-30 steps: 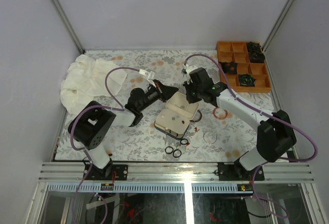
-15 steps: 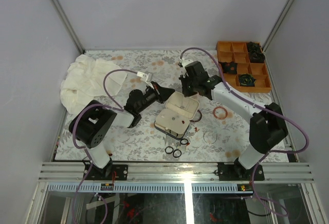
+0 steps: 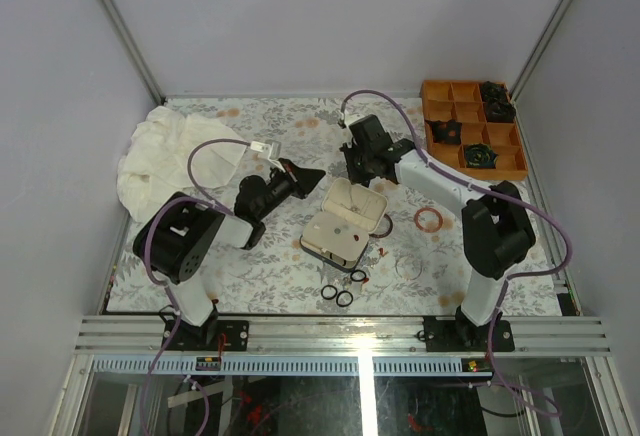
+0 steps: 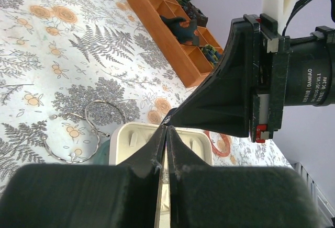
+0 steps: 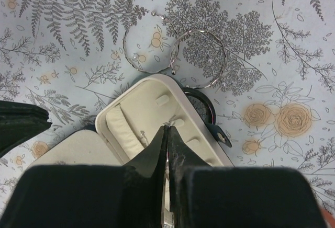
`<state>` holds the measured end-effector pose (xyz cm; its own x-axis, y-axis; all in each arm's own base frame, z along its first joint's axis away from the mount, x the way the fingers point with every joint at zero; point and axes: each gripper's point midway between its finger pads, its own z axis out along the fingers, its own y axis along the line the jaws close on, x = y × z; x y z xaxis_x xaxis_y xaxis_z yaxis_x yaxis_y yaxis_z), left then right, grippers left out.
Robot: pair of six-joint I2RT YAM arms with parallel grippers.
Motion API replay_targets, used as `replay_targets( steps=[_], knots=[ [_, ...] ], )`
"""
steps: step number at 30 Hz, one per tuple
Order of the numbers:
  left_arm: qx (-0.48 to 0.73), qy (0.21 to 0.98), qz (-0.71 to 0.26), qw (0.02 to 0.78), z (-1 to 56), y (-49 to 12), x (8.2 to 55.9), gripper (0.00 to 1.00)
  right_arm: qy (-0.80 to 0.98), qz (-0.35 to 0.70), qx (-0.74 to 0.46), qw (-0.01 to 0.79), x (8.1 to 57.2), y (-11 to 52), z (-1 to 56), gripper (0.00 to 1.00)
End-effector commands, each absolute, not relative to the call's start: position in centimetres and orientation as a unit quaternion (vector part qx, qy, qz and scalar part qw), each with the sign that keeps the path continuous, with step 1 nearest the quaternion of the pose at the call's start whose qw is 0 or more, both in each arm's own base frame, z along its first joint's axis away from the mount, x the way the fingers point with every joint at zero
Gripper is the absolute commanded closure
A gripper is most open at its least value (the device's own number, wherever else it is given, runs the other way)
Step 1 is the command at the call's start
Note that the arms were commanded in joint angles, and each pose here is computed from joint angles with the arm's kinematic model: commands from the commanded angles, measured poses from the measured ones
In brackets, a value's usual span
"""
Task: Organize the mixed jewelry
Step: Place the jewelry in the jewelry box.
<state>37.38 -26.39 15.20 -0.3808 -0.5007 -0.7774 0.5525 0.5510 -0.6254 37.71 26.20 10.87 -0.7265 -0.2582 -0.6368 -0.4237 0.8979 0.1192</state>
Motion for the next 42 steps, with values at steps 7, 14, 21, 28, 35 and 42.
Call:
replay_targets(
  steps=[7,14,21,28,35,42],
  knots=[
    [0.007,0.654,-0.482,0.583,16.0,-24.6,38.1,1.00,0.901,0.152,-0.191,0.358,41.0,28.3,13.4,1.00],
    [0.004,0.652,-0.486,0.582,15.9,-24.3,38.1,1.00,0.902,0.145,-0.194,0.356,41.9,28.5,12.9,1.00],
    [0.004,0.651,-0.490,0.580,15.8,-24.2,38.2,1.00,0.904,0.140,-0.193,0.354,42.2,28.4,12.5,1.00],
    [0.003,0.651,-0.491,0.578,15.6,-24.3,38.3,1.00,0.906,0.134,-0.190,0.353,42.1,27.8,12.1,1.00],
    [0.004,0.650,-0.493,0.578,15.6,-24.4,38.3,1.00,0.908,0.128,-0.185,0.353,42.2,27.2,11.9,1.00],
    [0.004,0.650,-0.494,0.578,15.6,-24.3,38.3,1.00,0.908,0.137,-0.186,0.350,42.4,27.7,11.5,1.00]
  ],
)
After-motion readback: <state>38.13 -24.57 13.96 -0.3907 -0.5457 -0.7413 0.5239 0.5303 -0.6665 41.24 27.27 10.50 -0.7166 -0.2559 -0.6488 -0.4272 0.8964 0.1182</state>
